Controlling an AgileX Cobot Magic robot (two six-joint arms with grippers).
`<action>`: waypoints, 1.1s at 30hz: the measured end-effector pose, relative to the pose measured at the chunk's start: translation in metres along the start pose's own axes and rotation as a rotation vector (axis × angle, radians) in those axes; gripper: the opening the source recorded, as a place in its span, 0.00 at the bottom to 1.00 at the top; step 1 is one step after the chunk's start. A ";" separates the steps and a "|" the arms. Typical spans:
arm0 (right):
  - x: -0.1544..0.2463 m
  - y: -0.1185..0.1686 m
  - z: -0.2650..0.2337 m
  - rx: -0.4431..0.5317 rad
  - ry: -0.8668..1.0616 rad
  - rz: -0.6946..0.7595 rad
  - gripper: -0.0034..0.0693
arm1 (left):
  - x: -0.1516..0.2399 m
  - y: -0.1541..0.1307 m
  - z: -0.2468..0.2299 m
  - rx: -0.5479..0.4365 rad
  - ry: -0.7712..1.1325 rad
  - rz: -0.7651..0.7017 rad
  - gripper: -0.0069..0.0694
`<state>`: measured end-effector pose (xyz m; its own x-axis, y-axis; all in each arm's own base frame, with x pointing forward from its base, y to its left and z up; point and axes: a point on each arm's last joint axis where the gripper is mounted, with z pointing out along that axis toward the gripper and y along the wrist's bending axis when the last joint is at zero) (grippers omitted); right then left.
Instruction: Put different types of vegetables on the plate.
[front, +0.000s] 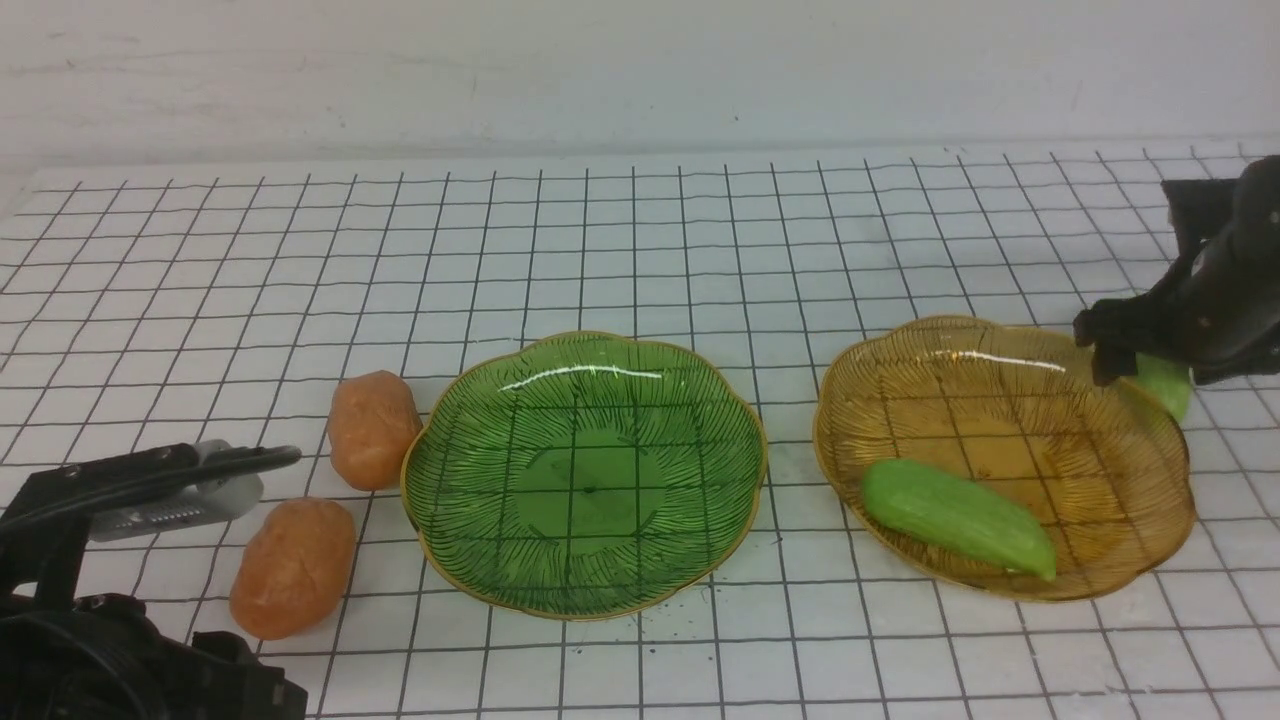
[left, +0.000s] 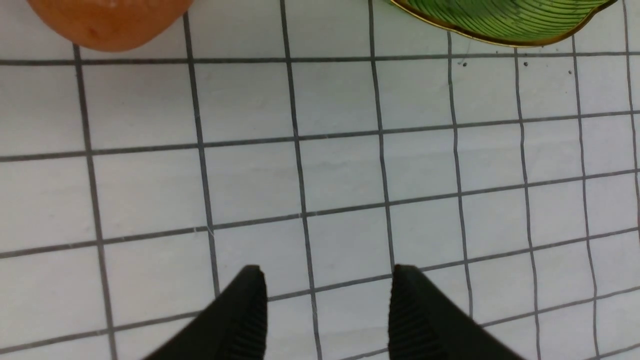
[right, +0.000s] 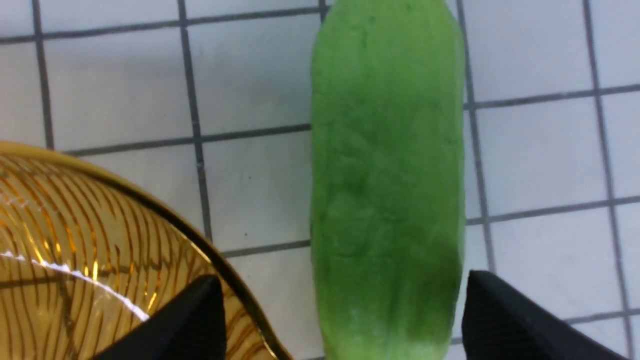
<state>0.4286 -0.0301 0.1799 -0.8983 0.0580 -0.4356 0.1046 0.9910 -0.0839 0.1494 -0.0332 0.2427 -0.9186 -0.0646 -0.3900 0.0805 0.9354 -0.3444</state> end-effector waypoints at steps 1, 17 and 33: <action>-0.006 -0.001 -0.006 0.007 0.009 0.004 0.84 | 0.000 0.000 0.000 0.000 -0.001 0.000 0.50; -0.005 -0.021 -0.037 0.129 0.296 -0.058 0.25 | -0.001 0.000 0.000 -0.001 -0.006 0.000 0.50; 0.036 0.019 -0.014 -0.124 0.467 -0.021 0.03 | -0.001 0.000 0.000 -0.001 -0.011 -0.001 0.50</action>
<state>0.3923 -0.0076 0.1756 -0.9982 0.0579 0.0168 0.0584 0.9978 0.0315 0.1506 -0.0330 0.2429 -0.9141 -0.0691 -0.3996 0.0794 0.9358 -0.3434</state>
